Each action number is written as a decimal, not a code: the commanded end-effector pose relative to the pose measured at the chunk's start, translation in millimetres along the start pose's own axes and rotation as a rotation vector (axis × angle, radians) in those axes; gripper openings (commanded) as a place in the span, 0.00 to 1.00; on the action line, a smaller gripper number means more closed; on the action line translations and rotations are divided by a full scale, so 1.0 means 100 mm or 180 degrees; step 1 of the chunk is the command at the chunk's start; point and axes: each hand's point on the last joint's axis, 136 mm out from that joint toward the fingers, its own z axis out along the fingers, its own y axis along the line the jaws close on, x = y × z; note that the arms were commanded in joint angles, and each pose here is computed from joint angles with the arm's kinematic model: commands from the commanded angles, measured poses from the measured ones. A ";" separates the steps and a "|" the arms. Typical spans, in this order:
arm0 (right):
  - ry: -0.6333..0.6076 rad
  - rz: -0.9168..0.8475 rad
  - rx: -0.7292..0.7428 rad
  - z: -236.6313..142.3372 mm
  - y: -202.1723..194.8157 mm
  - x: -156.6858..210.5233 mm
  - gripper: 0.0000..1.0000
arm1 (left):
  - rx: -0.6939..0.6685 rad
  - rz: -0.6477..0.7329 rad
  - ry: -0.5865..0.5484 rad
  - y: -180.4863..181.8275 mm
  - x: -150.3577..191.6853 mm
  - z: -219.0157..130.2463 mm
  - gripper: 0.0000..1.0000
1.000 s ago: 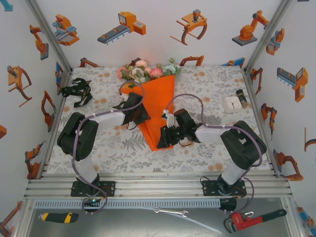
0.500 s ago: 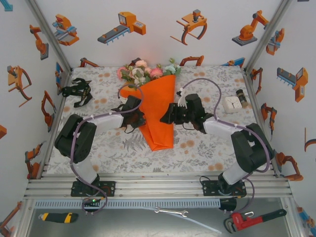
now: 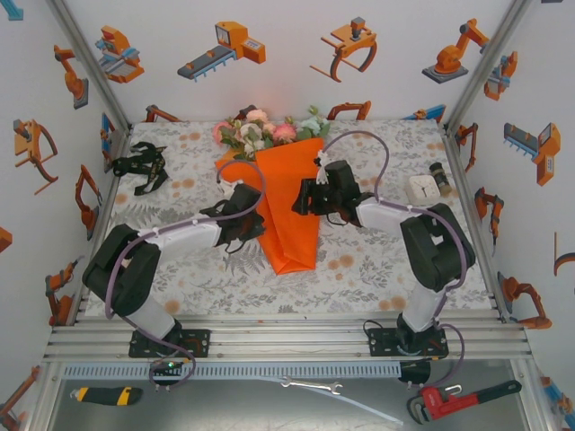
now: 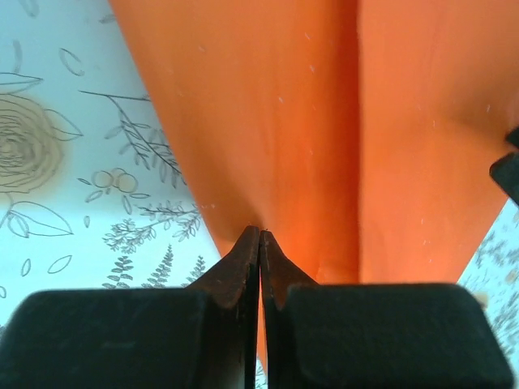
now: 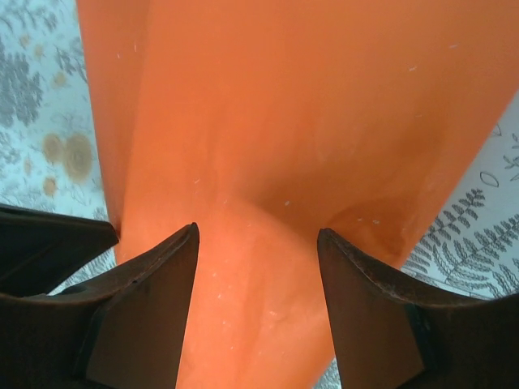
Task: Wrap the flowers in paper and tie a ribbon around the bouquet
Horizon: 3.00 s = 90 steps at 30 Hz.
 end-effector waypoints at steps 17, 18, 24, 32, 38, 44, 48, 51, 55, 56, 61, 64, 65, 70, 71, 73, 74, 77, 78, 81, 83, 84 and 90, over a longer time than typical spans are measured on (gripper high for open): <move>-0.0247 0.0455 -0.1024 -0.04 -0.27 -0.59 0.55 | 0.0254 0.0326 -0.0343 -0.14 -0.10 -0.54 0.19; -0.0203 0.0434 -0.0973 0.01 -0.26 -0.55 0.52 | 0.0250 0.0316 -0.0363 -0.13 -0.11 -0.55 0.19; -0.0100 0.0477 -0.0993 0.11 -0.14 -0.42 0.46 | 0.0247 0.0256 -0.0448 -0.08 -0.15 -0.69 0.23; 0.0333 0.0345 -0.0809 0.32 -0.11 0.05 0.51 | 0.0573 0.0346 -0.0437 -0.25 -0.16 -0.80 0.23; 0.0603 0.0087 -0.0337 0.37 -0.24 0.23 0.57 | 0.1111 0.0480 -0.0056 -0.82 0.04 -0.63 0.23; 0.0659 0.0166 -0.0378 0.38 -0.20 0.18 0.57 | 0.1220 0.0601 0.0329 -1.19 0.50 -0.22 0.23; 0.0677 0.0276 -0.0381 0.37 -0.18 0.14 0.57 | 0.1010 0.0585 0.0512 -1.03 0.72 0.07 0.23; 0.0646 0.0293 -0.0261 0.35 -0.22 0.07 0.56 | 0.0740 0.0646 0.0622 -0.80 0.88 0.19 0.22; 0.0578 0.0466 -0.0347 0.28 -0.11 -0.13 0.57 | 0.0322 0.0609 0.0688 -0.40 1.02 0.24 0.19; 0.0518 0.0551 -0.0401 0.26 -0.06 -0.21 0.57 | 0.0260 0.0578 0.0680 -0.32 1.04 0.24 0.19; 0.0234 0.1123 -0.0733 0.27 0.05 -0.47 0.43 | 0.0061 0.0489 0.0619 -0.10 1.06 0.20 0.19; 0.0163 0.1379 -0.0713 0.44 -0.09 -0.44 0.24 | 0.0083 0.0461 0.0599 -0.11 1.06 0.20 0.19; 0.0151 0.1446 -0.0657 0.50 -0.16 -0.42 0.18 | 0.0084 0.0439 0.0595 -0.11 1.05 0.19 0.19; 0.0016 0.1592 -0.0365 0.71 -0.57 -0.40 0.12 | 0.0072 0.0354 0.0537 -0.07 1.02 0.14 0.19; -0.0014 0.1597 -0.0288 0.74 -0.65 -0.41 0.12 | 0.0081 0.0340 0.0524 -0.06 1.02 0.12 0.19; -0.0064 0.1592 -0.0220 0.80 -0.78 -0.46 0.12 | 0.0115 0.0325 0.0514 -0.05 1.02 0.09 0.19; -0.0075 0.1585 -0.0222 0.83 -0.82 -0.49 0.13 | 0.0130 0.0321 0.0515 -0.05 1.02 0.08 0.19; -0.0095 0.1677 -0.0137 0.94 -0.97 -0.57 0.15 | 0.0158 0.0317 0.0524 -0.05 1.03 0.05 0.19; -0.0127 0.1680 -0.0091 0.97 -1.02 -0.60 0.16 | 0.0153 0.0313 0.0523 -0.03 1.03 0.04 0.19; -0.0188 0.1720 0.0098 1.05 -1.20 -0.70 0.17 | 0.0137 0.0299 0.0533 0.01 1.06 0.02 0.19; -0.0228 0.1777 0.0197 1.11 -1.33 -0.76 0.19 | 0.0123 0.0294 0.0534 0.04 1.07 0.02 0.19; -0.0261 0.1809 0.0230 1.13 -1.41 -0.81 0.19 | 0.0116 0.0293 0.0539 0.05 1.08 0.01 0.19; -0.0421 0.1877 0.0302 1.25 -1.66 -1.13 0.21 | 0.0092 0.0272 0.0525 0.11 1.09 -0.01 0.19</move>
